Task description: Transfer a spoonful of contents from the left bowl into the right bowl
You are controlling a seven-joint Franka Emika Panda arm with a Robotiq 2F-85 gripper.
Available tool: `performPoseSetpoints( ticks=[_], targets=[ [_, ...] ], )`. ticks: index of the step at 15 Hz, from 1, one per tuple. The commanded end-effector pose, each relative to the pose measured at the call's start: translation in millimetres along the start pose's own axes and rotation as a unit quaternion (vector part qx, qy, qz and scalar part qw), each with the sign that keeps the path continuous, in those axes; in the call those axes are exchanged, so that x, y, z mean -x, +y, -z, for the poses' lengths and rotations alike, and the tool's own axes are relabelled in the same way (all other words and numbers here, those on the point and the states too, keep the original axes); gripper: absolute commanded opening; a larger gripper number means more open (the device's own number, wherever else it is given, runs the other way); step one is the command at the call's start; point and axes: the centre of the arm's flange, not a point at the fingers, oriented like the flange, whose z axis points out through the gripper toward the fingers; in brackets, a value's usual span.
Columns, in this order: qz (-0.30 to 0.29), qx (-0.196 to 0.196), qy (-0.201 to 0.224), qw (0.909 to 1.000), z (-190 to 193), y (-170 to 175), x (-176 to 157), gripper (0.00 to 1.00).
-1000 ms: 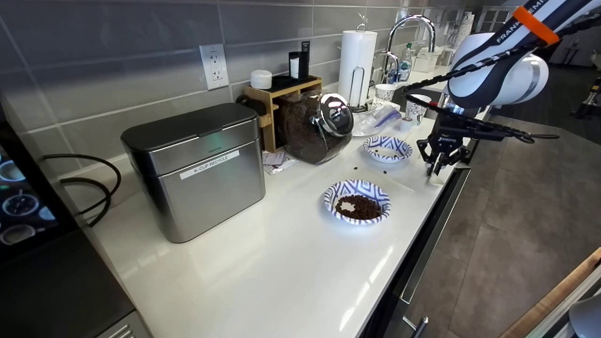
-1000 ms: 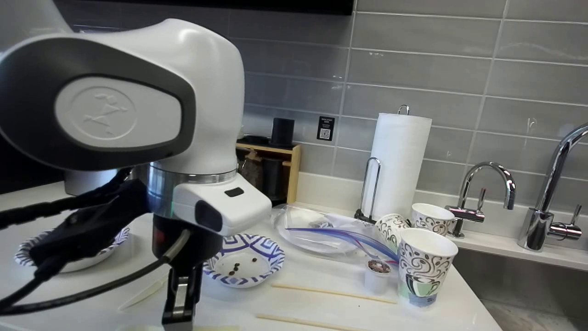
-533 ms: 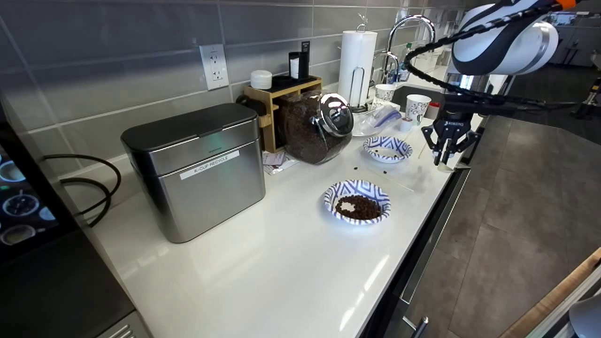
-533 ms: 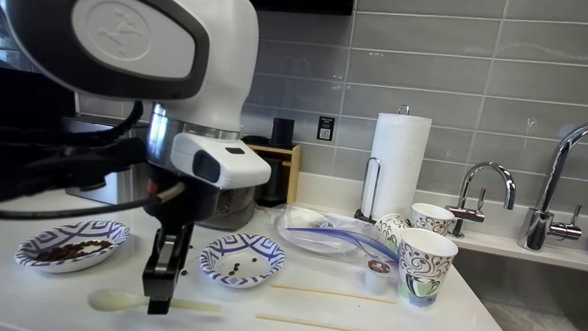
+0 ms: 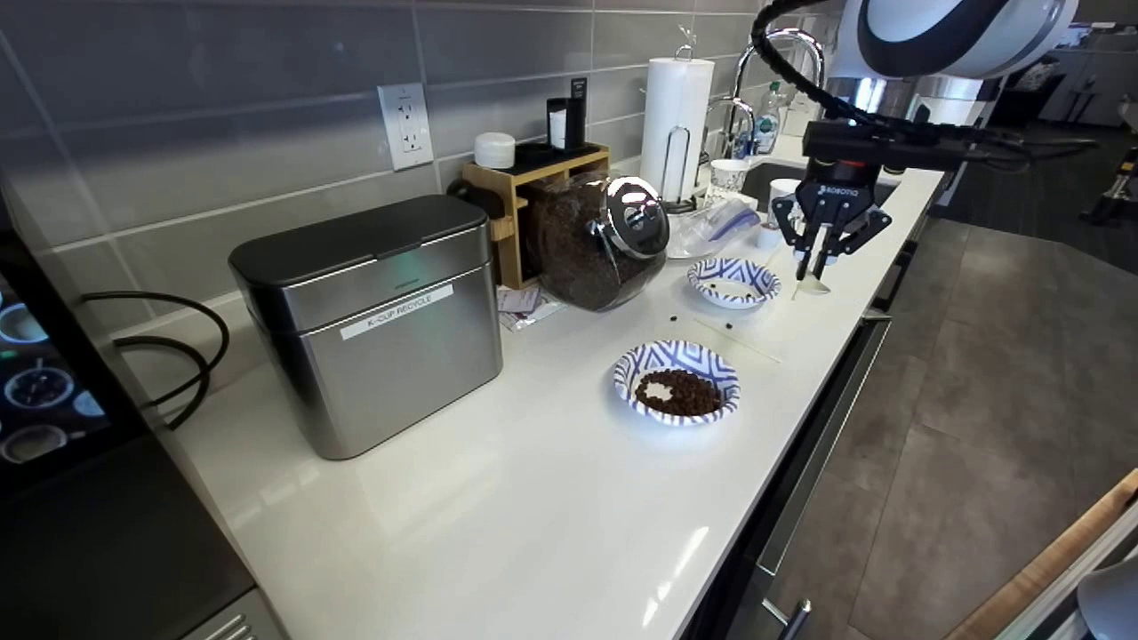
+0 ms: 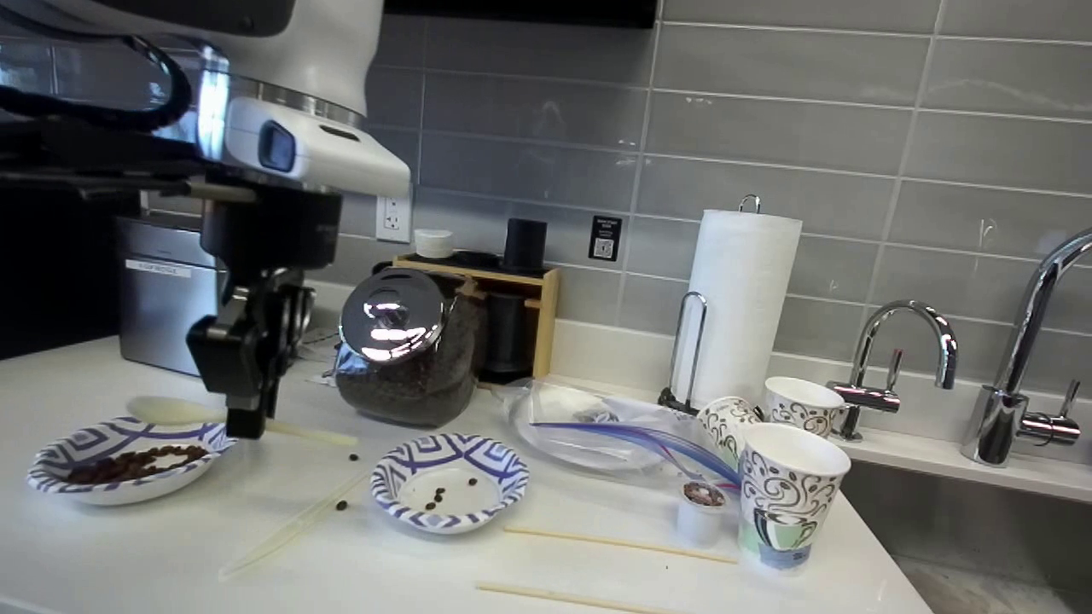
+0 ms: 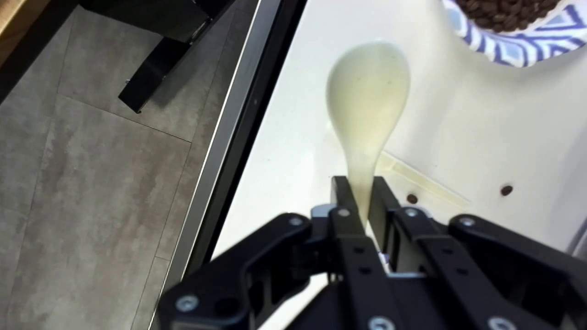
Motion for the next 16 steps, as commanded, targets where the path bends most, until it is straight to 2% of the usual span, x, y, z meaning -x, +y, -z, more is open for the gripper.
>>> performPoseSetpoints(
  ticks=[1, 6, 10, 11, 12, 16],
  targets=[
    [-0.023, -0.023, 0.035, 0.9988, 16, -26, 48, 0.03],
    [-0.020, -0.053, 0.113, 0.9920, 19, -58, 105, 0.03],
    [-0.014, -0.056, 0.167, 0.9843, 2, -67, 130, 0.03],
    [-0.004, -0.056, 0.138, 0.9889, 15, -71, 118, 0.03],
    [-0.003, -0.054, 0.140, 0.9886, 12, -71, 122, 0.14],
    [-0.006, -0.057, 0.140, 0.9885, 16, -71, 117, 0.14]
  ],
)
